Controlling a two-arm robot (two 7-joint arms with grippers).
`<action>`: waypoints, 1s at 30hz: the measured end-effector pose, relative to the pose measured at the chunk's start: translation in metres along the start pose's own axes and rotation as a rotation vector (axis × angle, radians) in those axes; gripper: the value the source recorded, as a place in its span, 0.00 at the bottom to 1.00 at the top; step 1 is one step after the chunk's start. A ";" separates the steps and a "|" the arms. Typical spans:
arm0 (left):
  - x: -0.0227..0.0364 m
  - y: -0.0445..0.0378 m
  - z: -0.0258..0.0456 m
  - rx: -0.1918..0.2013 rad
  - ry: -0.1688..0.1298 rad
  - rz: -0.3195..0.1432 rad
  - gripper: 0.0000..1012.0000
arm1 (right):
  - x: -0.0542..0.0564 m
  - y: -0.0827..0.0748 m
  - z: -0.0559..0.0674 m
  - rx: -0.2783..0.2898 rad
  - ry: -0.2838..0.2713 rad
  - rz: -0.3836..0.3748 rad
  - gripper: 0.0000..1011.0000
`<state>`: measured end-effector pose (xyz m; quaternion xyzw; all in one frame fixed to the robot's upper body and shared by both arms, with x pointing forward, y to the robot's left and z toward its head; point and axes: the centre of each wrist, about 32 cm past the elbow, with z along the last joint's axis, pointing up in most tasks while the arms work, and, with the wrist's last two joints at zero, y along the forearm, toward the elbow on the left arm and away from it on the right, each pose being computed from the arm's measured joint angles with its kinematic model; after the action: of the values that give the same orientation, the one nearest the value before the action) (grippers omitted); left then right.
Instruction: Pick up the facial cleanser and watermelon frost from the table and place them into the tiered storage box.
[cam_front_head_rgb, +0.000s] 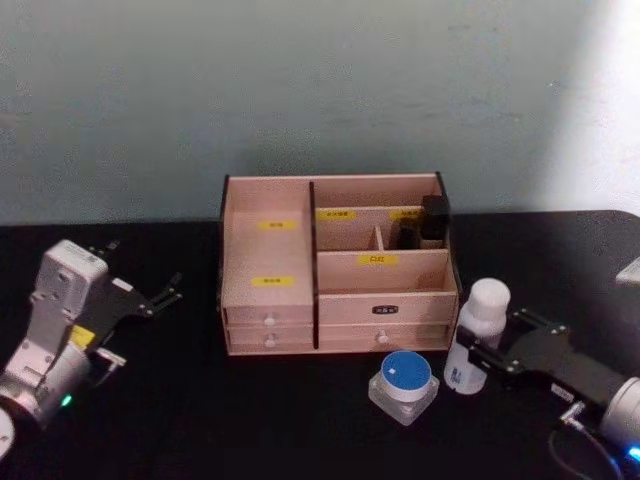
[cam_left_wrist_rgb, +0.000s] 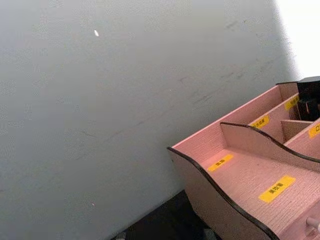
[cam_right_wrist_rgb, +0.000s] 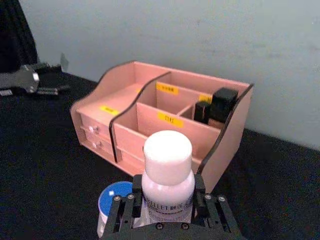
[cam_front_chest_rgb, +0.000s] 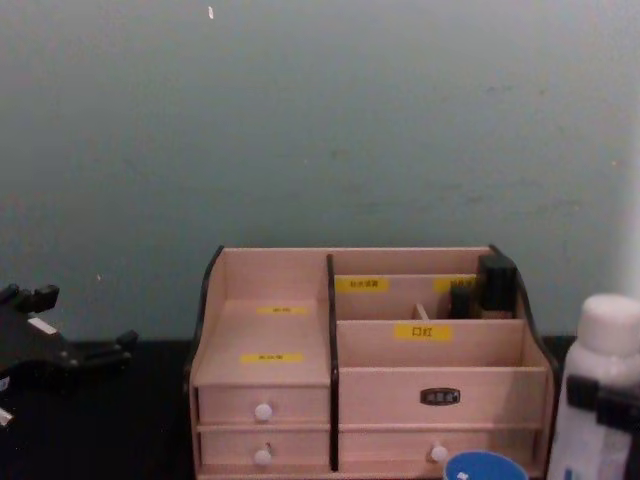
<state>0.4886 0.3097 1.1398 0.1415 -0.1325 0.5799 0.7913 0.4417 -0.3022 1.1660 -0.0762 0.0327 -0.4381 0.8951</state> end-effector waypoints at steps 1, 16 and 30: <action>0.0000 0.0000 0.0000 0.000 0.000 0.000 0.99 | 0.000 -0.001 0.002 0.005 0.000 0.001 0.58; 0.0000 0.0000 0.0000 0.000 0.000 0.000 0.99 | 0.010 0.005 0.052 0.111 -0.022 0.019 0.58; 0.0000 0.0000 0.0000 0.000 0.000 0.000 0.99 | 0.031 0.058 0.083 0.124 -0.023 0.043 0.58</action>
<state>0.4886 0.3097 1.1398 0.1415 -0.1325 0.5799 0.7913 0.5164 -0.2827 1.2387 -0.0248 -0.0033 -0.4192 0.9076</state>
